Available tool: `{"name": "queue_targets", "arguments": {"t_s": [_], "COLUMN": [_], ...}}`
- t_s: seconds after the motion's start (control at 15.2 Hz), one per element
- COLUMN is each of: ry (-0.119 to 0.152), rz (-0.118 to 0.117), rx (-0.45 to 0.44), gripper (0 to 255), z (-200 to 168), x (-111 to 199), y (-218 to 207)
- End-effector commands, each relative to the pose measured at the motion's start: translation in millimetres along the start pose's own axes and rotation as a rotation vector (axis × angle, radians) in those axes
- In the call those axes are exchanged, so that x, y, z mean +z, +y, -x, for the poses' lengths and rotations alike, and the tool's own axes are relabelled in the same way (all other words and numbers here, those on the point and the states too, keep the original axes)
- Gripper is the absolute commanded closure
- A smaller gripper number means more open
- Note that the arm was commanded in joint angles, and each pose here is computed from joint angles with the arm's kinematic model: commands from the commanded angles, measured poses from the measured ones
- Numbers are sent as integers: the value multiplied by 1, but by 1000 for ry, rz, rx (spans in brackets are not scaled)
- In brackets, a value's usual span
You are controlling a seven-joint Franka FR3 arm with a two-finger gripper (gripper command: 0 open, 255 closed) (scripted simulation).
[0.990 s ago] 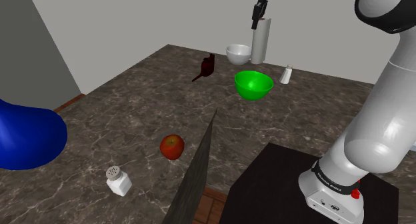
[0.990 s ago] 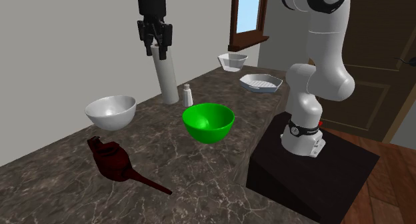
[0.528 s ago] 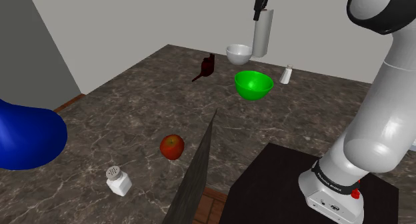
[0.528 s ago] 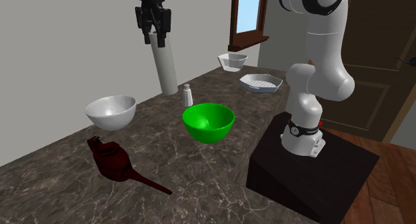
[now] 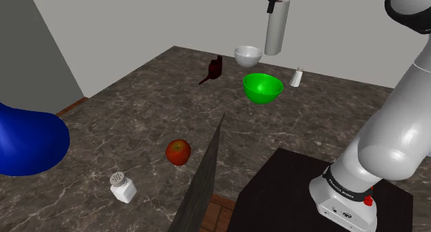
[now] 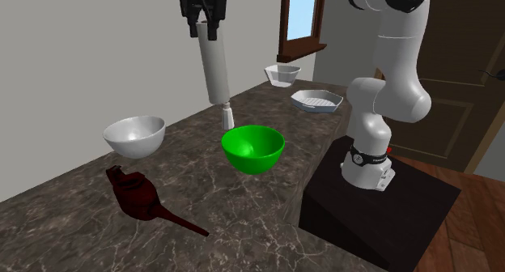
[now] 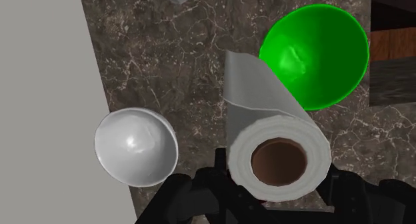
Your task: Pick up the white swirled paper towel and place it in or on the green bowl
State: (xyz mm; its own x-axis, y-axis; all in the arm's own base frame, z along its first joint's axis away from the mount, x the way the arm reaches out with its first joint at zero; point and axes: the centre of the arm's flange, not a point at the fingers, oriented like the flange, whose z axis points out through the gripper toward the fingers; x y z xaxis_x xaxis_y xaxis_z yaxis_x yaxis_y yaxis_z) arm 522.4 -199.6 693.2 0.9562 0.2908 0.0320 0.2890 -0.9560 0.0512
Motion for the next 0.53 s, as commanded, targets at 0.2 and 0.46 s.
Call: {"name": "queue_targets", "arguments": {"t_s": [0.2,0.46], "ry": [-1,-1], "rz": [1,1], "rx": [1,1], "gripper": [255,255], "z": [23,42], "x": [-32,-58], "y": [-52,-94]}}
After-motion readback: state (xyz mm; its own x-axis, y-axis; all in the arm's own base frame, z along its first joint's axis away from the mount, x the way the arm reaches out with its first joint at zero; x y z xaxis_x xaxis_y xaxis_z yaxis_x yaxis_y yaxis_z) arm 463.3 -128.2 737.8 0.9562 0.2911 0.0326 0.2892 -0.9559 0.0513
